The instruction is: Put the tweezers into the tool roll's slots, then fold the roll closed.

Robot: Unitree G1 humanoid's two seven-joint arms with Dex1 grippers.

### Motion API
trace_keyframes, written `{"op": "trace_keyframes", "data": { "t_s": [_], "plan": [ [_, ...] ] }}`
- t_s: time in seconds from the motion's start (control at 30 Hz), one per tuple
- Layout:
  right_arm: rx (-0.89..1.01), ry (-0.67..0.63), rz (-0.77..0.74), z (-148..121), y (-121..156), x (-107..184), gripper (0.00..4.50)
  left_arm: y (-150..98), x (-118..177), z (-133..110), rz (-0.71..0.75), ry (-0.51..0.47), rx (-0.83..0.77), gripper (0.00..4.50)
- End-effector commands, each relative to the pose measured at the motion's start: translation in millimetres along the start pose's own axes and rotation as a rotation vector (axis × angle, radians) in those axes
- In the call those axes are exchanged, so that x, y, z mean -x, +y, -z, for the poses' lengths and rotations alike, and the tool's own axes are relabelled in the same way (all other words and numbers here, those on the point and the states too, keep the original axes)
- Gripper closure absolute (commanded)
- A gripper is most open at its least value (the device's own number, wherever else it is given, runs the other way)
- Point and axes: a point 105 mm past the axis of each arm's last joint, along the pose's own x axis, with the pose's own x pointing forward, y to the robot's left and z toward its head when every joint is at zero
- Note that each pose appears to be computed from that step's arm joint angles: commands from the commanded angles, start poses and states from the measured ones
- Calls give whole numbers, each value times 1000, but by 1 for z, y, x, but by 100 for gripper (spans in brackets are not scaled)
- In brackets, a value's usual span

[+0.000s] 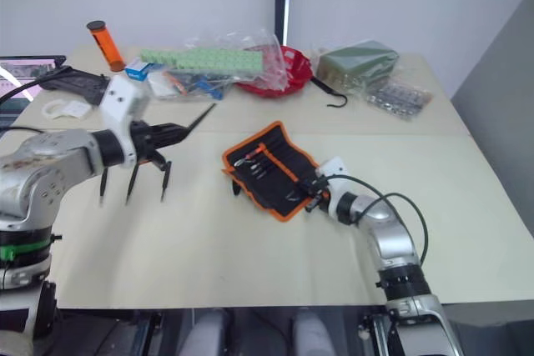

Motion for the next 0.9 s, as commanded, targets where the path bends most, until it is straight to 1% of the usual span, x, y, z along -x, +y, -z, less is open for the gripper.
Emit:
{"op": "trace_keyframes", "data": {
  "t_s": [0.03,0.1,0.23,0.33,0.43,0.57,0.67,0.9],
  "plan": [
    [-10,59,49,16,-6,8,450,-13,-15,-16,53,37,-92,449],
    [-9,57,54,16,-5,8,450,-21,-22,-19,95,78,-91,449],
    [-9,58,75,18,-5,9,450,-44,-42,-26,264,118,-103,449],
    [-17,57,91,20,-5,10,450,-51,-63,-17,300,225,-98,449],
    [-22,54,103,20,-6,11,450,-61,-73,-14,339,277,-94,449],
    [-25,47,118,19,-7,9,450,-67,-81,-2,338,336,-110,449],
    [-26,44,119,19,-7,9,450,-69,-88,3,314,353,-55,449],
    [-25,46,109,18,-4,7,450,-70,-95,22,274,403,-68,449]
  ]
}}
